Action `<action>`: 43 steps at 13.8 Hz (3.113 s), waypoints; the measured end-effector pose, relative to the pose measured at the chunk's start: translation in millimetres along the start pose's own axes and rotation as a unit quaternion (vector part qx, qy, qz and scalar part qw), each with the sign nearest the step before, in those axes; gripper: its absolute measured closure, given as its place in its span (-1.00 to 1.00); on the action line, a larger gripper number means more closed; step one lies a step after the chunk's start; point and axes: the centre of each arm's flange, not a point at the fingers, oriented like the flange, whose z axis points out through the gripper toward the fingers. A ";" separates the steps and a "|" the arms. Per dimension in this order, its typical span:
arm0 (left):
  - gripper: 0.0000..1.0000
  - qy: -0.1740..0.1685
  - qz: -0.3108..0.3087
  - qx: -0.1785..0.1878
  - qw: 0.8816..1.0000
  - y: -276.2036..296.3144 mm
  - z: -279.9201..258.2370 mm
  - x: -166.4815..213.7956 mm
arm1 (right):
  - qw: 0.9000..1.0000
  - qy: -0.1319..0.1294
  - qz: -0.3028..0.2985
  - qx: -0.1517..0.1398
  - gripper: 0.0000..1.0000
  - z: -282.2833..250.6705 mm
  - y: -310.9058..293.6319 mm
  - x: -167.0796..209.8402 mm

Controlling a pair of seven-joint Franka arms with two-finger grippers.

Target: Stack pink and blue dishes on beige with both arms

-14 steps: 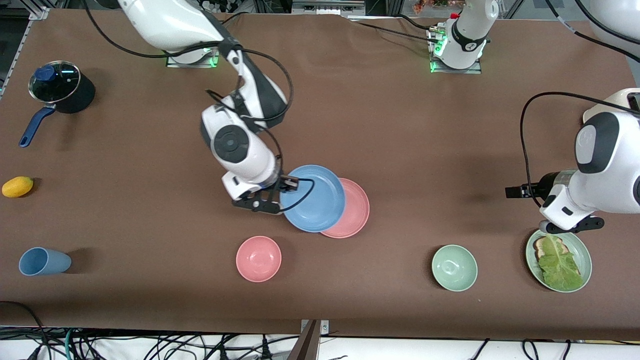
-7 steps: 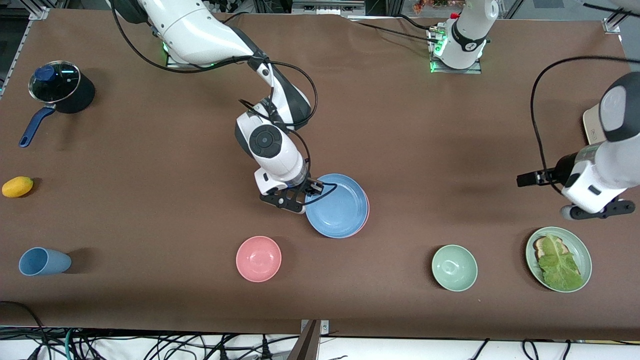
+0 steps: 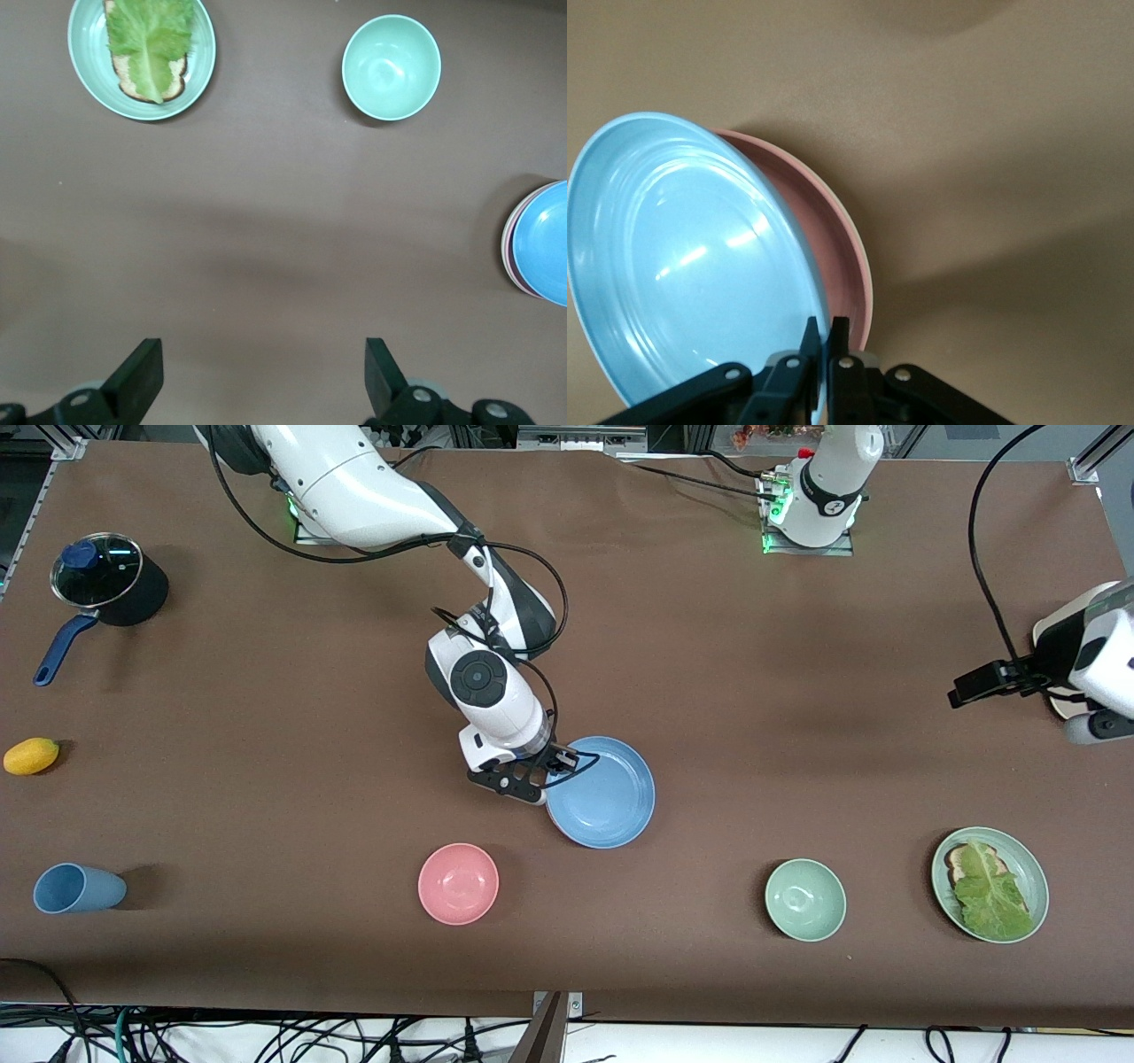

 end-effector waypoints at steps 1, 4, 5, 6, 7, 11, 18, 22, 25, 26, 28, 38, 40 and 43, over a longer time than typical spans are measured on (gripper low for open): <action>-1.00 0.006 0.001 -0.001 1.000 0.1 -7.4 -4.3 | 1.000 0.000 0.000 0.000 0.89 0.3 -0.1 -0.2; -1.00 0.017 0.008 -0.001 1.000 0.6 -20.7 -14.6 | 1.000 0.000 0.001 0.000 0.40 0.2 0.0 0.0; -1.00 0.017 0.018 -0.001 1.000 0.2 -20.7 -15.7 | 1.000 0.001 0.001 0.000 0.18 -0.1 -0.2 0.2; -1.00 0.016 0.027 -0.001 1.000 -0.2 -19.6 -15.8 | 1.000 0.002 0.001 0.001 0.00 -1.0 -0.4 1.0; -1.00 0.015 0.031 -0.001 0.999 -1.0 -18.7 -15.7 | 1.000 0.004 0.001 0.001 -0.23 -2.9 -0.3 3.6; -1.00 0.016 0.039 0.006 0.999 -3.7 -18.7 -15.2 | 0.998 0.030 -0.023 -0.044 -1.00 -33.6 19.6 40.7; -1.00 0.017 0.066 0.016 0.998 -7.1 -19.4 -14.8 | 0.986 0.011 -0.124 -0.115 -1.00 -191.9 136.4 143.5; -1.00 0.017 0.069 0.016 0.997 -7.6 -18.3 -14.0 | 0.986 0.005 -0.127 -0.109 -1.00 -250.6 188.5 134.8; -1.00 0.011 0.072 0.016 0.997 -8.6 -12.4 -10.7 | 0.986 -0.029 -0.125 -0.109 -1.00 -311.9 257.0 125.6; -1.00 0.011 0.073 0.016 0.997 -8.7 -11.8 -10.4 | 0.986 -0.037 -0.120 -0.108 -1.00 -334.0 272.4 118.6; -1.00 0.010 0.078 0.016 0.997 -8.3 -11.6 -10.4 | 0.986 -0.042 -0.119 -0.106 -1.00 -371.2 289.6 103.4; -1.00 0.010 0.078 0.016 0.997 -10.0 -11.2 -9.9 | 0.980 -0.044 -0.160 -0.105 -1.00 -414.6 315.4 89.2; -1.00 0.010 0.078 0.016 0.997 -10.1 -11.2 -9.9 | 0.980 -0.042 -0.161 -0.109 -1.00 -414.7 316.1 89.6; -1.00 0.010 0.078 0.016 0.997 -10.0 -11.1 -9.8 | 0.980 -0.041 -0.161 -0.113 -1.00 -414.5 317.2 90.9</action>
